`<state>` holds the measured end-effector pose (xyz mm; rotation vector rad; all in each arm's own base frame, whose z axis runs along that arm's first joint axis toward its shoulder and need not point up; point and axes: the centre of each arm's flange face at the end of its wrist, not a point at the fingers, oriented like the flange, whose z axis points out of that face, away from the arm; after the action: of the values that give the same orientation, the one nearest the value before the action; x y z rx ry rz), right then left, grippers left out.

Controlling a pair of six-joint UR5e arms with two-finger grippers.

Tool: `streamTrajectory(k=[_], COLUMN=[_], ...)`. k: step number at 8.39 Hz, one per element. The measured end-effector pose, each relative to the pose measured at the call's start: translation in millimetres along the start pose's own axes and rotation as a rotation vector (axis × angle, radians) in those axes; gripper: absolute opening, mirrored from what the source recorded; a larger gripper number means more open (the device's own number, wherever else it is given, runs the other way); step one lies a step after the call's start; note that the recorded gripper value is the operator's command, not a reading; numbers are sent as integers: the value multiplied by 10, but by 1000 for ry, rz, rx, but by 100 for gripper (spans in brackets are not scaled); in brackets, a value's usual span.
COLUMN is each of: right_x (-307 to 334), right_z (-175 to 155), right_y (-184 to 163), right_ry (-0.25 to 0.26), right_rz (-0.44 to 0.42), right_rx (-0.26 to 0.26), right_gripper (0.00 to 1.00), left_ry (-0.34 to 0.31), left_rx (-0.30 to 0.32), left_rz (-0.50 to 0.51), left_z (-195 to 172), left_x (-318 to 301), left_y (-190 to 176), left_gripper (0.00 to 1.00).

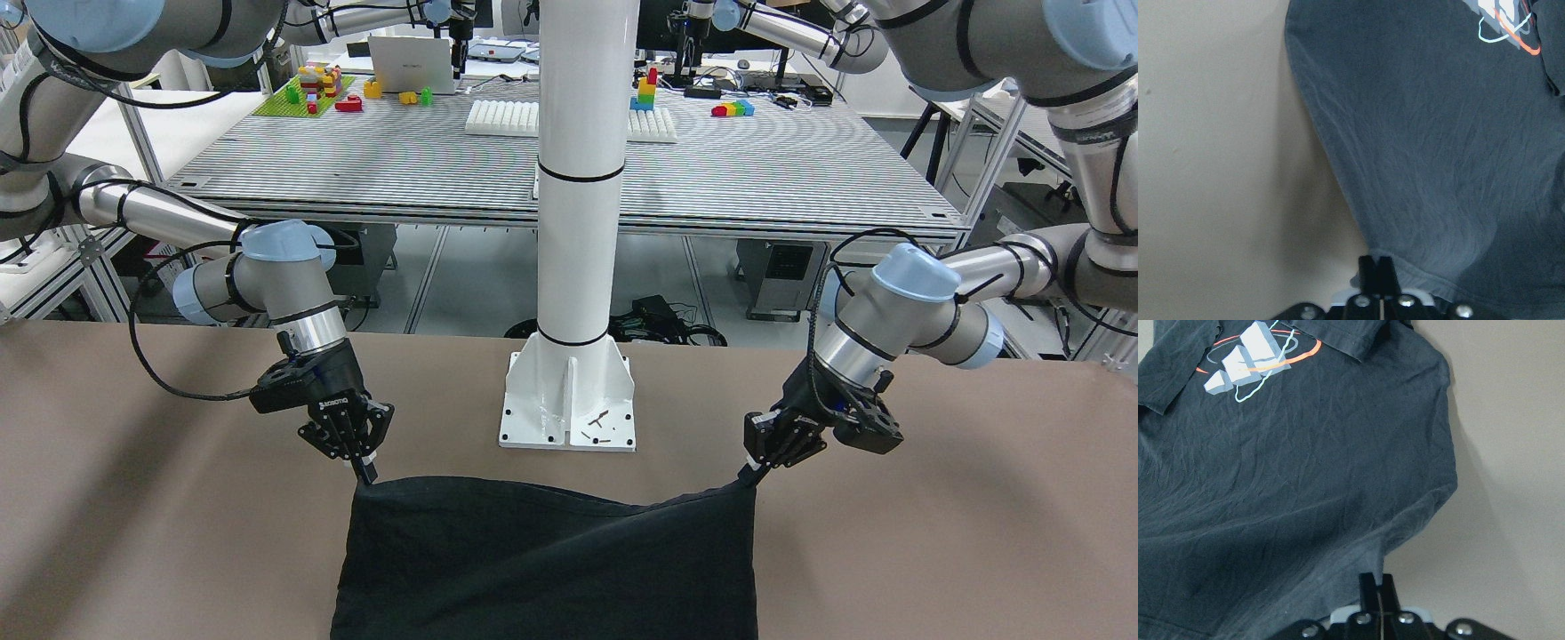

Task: Fold clothes
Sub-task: 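Grasp the hem corners with the left and right grippers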

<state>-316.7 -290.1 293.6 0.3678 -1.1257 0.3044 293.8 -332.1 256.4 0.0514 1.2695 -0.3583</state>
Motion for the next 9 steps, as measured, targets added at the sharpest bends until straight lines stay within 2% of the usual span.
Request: streamTrajectory(k=[1, 2, 3, 4, 5, 6, 7, 8, 9], right_x=[14, 74, 110, 103, 51, -21, -92, -139, -157], right_z=[-74, -153, -262, -407, -582, -763, -917, -1002, -1021], right_y=[-145, -135, 28, 306, 593, 824, 957, 997, 962], right_ry=[8, 11, 1, -18, -42, -69, -95, -110, -109], right_rz=[-25, -40, -62, -103, -145, -179, -201, -209, -207], right_rx=[-49, -132, -248, -372, -474, -554, -604, -619, -603], right_gripper=[0, 0, 0, 0, 0, 0, 0, 0, 0], left_ry=[-15, -22, -23, -23, -25, -26, -27, -28, -31], left_rx=[-46, -115, -192, -281, -353, -409, -444, -456, -447], left_rz=[35, 79, 112, 144, 168, 186, 196, 199, 195], left_z=[-117, -214, -283, -333, -402, -521, -659, -736, -738], left_x=[52, 49, -2, -53, -105, -153, -192, -206, -211], left_y=[-129, -165, -69, 185, 449, 684, 843, 909, 891], left_gripper=[0, 0, 0, 0, 0, 0, 0, 0, 0])
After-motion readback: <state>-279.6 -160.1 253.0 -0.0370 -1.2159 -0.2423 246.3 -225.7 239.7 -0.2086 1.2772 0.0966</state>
